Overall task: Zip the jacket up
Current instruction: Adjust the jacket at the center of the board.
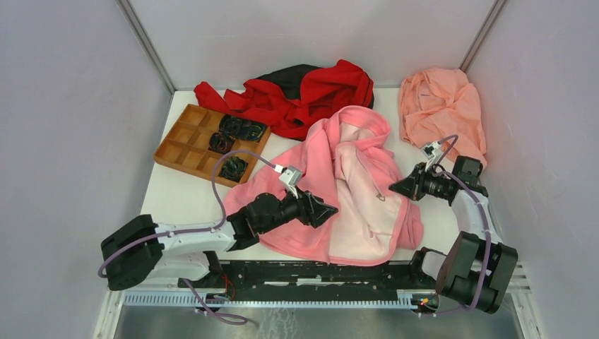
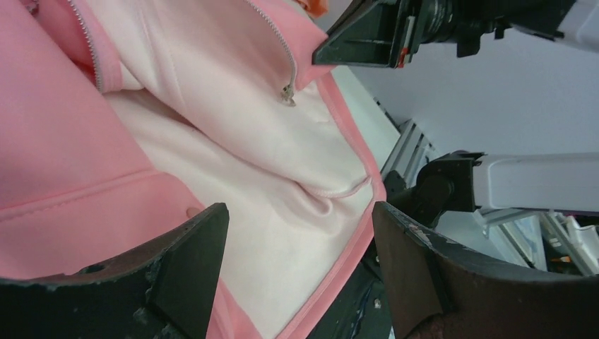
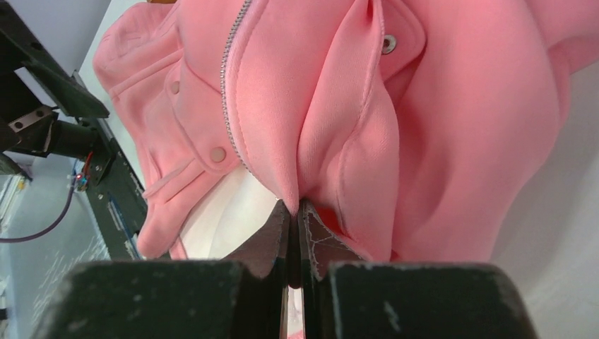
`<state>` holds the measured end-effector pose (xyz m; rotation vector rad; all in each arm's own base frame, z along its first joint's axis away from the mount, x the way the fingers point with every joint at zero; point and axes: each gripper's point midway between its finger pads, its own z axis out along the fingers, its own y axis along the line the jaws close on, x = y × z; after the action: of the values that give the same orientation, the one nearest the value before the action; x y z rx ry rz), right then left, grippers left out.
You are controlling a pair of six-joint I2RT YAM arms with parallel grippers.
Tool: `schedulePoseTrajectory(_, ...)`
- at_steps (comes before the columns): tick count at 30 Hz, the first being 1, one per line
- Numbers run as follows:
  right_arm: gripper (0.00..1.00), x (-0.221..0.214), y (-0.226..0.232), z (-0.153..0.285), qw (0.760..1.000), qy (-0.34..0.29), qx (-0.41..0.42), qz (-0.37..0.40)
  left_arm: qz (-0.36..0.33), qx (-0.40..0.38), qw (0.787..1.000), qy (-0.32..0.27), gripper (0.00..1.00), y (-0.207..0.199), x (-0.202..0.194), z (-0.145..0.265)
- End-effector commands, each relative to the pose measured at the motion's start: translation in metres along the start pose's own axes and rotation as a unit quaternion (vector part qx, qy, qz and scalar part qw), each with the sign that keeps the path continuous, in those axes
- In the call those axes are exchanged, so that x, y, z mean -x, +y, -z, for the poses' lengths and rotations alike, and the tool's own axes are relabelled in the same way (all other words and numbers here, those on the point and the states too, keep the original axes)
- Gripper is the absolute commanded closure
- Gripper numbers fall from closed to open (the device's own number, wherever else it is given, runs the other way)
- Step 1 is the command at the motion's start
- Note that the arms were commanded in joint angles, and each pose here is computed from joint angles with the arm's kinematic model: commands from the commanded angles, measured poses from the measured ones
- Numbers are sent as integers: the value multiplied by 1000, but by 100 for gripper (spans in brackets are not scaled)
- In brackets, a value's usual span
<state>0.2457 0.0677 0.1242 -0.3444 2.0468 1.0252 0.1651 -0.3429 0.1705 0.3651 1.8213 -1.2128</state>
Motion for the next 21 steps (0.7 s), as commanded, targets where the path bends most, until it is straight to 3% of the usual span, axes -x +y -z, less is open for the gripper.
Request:
schedulePoseTrajectory(1, 100, -1, 14, 0, 999, 6, 44, 20, 53, -75, 992, -82, 18, -31, 34, -9)
schedulePoseTrajectory(11, 100, -9, 10, -2, 999, 15, 45, 16, 93, -98, 981, -136, 18, -25, 45, -13)
schedulePoseTrajectory(21, 100, -11, 8, -3, 999, 17, 45, 12, 180, -132, 968, -117, 16, -13, 32, -35)
